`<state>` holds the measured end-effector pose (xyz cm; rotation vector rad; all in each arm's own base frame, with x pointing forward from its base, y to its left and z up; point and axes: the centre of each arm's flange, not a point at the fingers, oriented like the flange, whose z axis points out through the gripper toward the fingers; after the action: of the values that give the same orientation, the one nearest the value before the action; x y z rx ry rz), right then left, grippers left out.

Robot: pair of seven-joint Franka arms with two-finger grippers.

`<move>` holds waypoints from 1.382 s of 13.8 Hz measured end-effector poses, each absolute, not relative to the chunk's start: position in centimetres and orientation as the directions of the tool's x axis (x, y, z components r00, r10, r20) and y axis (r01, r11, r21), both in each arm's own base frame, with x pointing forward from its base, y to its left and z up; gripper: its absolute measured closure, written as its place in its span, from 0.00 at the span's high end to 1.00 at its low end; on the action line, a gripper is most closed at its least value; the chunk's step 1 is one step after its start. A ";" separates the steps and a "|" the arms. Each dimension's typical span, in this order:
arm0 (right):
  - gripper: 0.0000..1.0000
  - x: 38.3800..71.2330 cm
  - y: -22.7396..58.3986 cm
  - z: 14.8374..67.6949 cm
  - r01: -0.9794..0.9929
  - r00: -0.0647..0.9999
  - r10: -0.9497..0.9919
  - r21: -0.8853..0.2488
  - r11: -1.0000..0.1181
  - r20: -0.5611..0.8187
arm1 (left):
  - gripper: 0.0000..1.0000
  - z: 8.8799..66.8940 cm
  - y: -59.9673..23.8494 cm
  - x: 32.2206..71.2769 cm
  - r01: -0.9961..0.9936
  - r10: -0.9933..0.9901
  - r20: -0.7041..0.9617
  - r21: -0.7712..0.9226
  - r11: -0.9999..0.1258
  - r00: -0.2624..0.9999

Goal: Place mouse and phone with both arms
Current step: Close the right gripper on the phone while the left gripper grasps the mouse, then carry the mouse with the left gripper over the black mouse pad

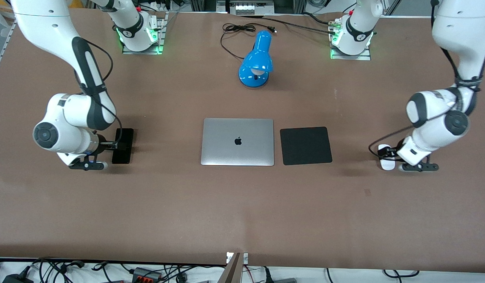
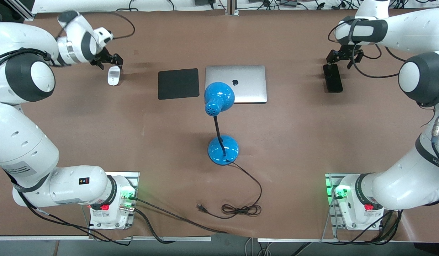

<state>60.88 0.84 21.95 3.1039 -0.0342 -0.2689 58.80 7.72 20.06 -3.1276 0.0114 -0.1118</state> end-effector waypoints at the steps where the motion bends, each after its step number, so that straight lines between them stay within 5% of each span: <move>1: 1.00 60.5 1.1 21.5 -0.019 0.987 -0.024 0.031 -0.999 -0.161 | 1.00 19.1 7.9 58.4 -0.024 -0.026 0.090 -0.017 -1.000 0.996; 6: 1.00 58.8 0.7 19.2 -0.028 0.990 -0.033 0.041 -0.999 -0.140 | 0.96 17.0 9.4 57.6 -0.040 -0.042 0.088 -0.021 -0.999 0.995; 11: 1.00 58.4 1.4 18.8 -0.042 0.989 -0.048 0.046 -0.998 -0.137 | 0.62 17.1 9.0 57.7 -0.048 -0.050 0.089 -0.019 -0.999 0.995; 16: 1.00 58.0 1.8 17.9 -0.043 0.991 -0.049 0.052 -0.998 -0.127 | 0.62 19.3 8.7 58.8 -0.054 -0.057 0.121 -0.023 -0.998 0.991; 19: 1.00 57.8 1.7 17.7 -0.045 0.991 -0.051 0.053 -0.998 -0.127 | 0.62 25.3 7.3 60.5 -0.080 -0.080 0.017 0.007 -0.997 0.997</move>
<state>57.76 1.68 17.71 3.0841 -0.0742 -0.1986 60.54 7.33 25.29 -3.1465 0.1267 -0.0256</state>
